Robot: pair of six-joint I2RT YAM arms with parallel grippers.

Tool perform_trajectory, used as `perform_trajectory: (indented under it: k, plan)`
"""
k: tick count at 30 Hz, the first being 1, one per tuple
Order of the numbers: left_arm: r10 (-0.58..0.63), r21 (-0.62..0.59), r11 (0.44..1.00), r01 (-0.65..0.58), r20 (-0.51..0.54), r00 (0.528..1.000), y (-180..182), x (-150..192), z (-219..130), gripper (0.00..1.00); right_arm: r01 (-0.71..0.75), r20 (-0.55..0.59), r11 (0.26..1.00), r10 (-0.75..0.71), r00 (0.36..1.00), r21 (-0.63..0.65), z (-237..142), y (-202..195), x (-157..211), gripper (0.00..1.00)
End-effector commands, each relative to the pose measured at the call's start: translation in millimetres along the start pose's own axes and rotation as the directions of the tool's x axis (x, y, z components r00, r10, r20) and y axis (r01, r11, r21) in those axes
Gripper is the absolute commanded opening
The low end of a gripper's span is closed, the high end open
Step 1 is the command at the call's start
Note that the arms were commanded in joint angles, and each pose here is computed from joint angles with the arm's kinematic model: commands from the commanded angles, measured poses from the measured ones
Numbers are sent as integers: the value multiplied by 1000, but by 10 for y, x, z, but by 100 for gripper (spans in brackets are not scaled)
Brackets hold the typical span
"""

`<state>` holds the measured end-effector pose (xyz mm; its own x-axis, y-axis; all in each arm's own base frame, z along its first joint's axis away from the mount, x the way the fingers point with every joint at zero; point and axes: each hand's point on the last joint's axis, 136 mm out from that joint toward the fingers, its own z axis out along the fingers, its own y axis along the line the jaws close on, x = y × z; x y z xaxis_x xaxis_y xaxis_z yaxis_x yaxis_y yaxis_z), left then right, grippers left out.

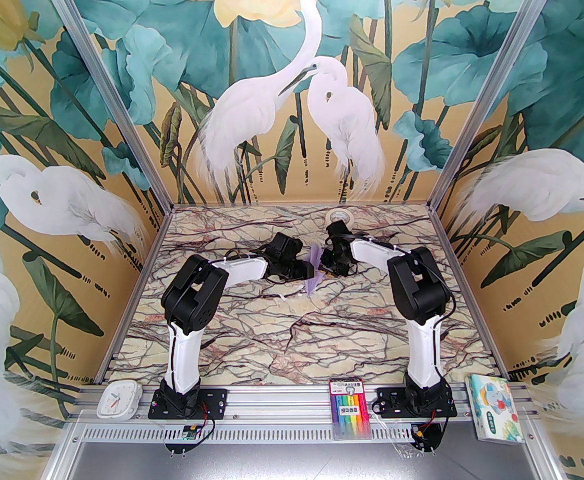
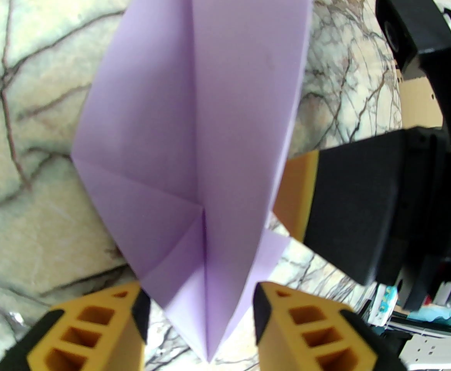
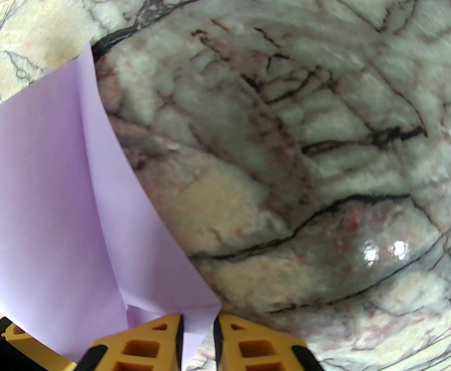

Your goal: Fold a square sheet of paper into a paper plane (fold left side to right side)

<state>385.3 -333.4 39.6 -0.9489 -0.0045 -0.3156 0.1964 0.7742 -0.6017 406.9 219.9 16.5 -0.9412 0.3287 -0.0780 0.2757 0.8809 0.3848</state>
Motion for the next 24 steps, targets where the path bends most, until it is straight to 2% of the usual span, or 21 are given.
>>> perform_trajectory:
  k: [1, 13, 19, 24]
  plan:
    - [-2, 56, 998, 0, 36, 999, -182, -130, -81, 47, -8, -28, 1000, 8, 1000, -4, 182, -45, 83, 22]
    - [0, 61, 998, -1, 7, 1000, -188, -99, 13, 51, -20, -24, 1000, 19, 1000, -14, 165, -73, 56, 22]
    - [56, -25, 998, -57, -19, 998, -160, -20, 106, 51, -33, -18, 999, 32, 999, -37, 150, -68, 42, 22]
    - [79, -84, 993, -81, -30, 996, -119, 3, 157, 50, -49, 39, 996, 52, 998, -80, 1, -86, -41, 25]
